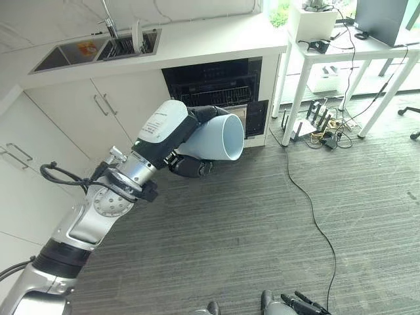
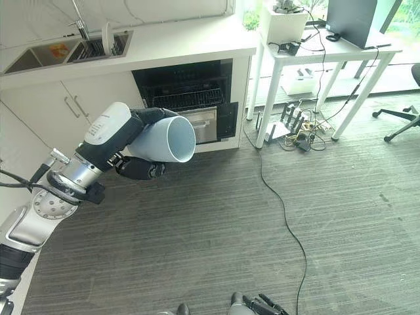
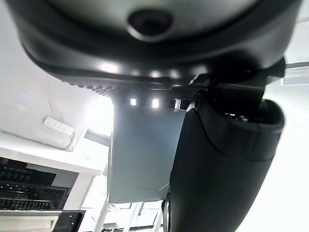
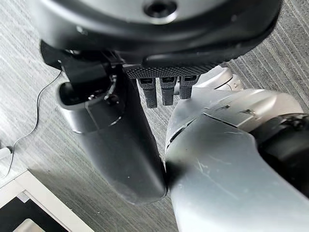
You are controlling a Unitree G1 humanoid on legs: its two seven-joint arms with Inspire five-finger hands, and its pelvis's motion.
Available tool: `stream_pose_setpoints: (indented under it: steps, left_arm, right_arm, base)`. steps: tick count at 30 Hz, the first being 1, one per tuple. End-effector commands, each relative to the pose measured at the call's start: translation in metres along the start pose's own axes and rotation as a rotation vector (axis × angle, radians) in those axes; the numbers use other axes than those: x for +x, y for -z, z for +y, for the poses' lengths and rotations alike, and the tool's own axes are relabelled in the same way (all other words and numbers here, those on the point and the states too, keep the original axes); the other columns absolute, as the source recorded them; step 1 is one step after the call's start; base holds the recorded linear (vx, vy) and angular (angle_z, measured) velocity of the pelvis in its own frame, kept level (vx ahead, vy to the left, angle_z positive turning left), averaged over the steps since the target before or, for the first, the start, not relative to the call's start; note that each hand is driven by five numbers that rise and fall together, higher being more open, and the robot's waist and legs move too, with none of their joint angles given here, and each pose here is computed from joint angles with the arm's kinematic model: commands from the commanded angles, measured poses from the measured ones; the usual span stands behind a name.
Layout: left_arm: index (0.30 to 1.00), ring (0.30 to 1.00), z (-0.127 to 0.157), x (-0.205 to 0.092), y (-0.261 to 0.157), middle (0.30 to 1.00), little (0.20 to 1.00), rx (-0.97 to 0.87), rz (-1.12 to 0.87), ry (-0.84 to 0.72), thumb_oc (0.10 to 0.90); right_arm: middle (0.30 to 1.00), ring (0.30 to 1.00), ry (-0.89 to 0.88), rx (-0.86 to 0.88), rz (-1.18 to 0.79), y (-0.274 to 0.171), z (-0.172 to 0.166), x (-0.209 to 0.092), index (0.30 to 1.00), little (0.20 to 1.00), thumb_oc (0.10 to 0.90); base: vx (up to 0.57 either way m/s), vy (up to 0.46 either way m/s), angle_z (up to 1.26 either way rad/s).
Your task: Place the dishes in the dishwasher.
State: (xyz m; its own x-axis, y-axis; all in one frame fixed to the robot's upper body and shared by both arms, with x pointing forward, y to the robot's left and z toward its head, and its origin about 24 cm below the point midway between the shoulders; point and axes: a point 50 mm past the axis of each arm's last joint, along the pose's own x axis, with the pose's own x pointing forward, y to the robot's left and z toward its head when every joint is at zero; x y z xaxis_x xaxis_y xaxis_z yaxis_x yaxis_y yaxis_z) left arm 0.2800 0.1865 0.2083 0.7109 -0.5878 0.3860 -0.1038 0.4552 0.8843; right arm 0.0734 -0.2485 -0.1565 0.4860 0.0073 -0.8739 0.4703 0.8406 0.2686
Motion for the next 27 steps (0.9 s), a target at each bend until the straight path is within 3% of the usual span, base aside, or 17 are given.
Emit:
stream_pose_setpoints:
  steps: [1,11,17,27]
  left_arm:
    - [0.3,0.3,0.059,0.018,-0.019,0.3,0.3,0.039,-0.131,-0.247,0.4]
    - [0.3,0.3,0.068,0.014,-0.01,0.3,0.3,-0.036,-0.061,-0.285,0.4]
    - [0.3,0.3,0.053,0.003,0.003,0.3,0.3,-0.151,0.005,-0.336,0.4]
    - [0.3,0.3,0.038,0.0,0.009,0.3,0.3,-0.144,0.071,-0.37,0.4]
  right_arm:
    - [0.9,0.9,0.025,-0.061,-0.009,-0.004,-0.011,-0.005,0.9,0.9,0.8]
    - [0.9,0.9,0.015,-0.105,0.019,0.0,-0.013,-0.007,0.9,0.9,0.8]
    - [0.9,0.9,0.001,-0.129,0.035,0.002,-0.007,-0.005,0.9,0.9,0.8]
    - [0.9,0.9,-0.013,-0.196,0.062,0.003,-0.006,-0.005,0.9,0.9,0.8]
  base:
    - [0.0,0.0,0.0]
    - [-0.01,0.0,0.01]
    - [-0.02,0.005,0.02]
    - [0.0,0.002,-0.01]
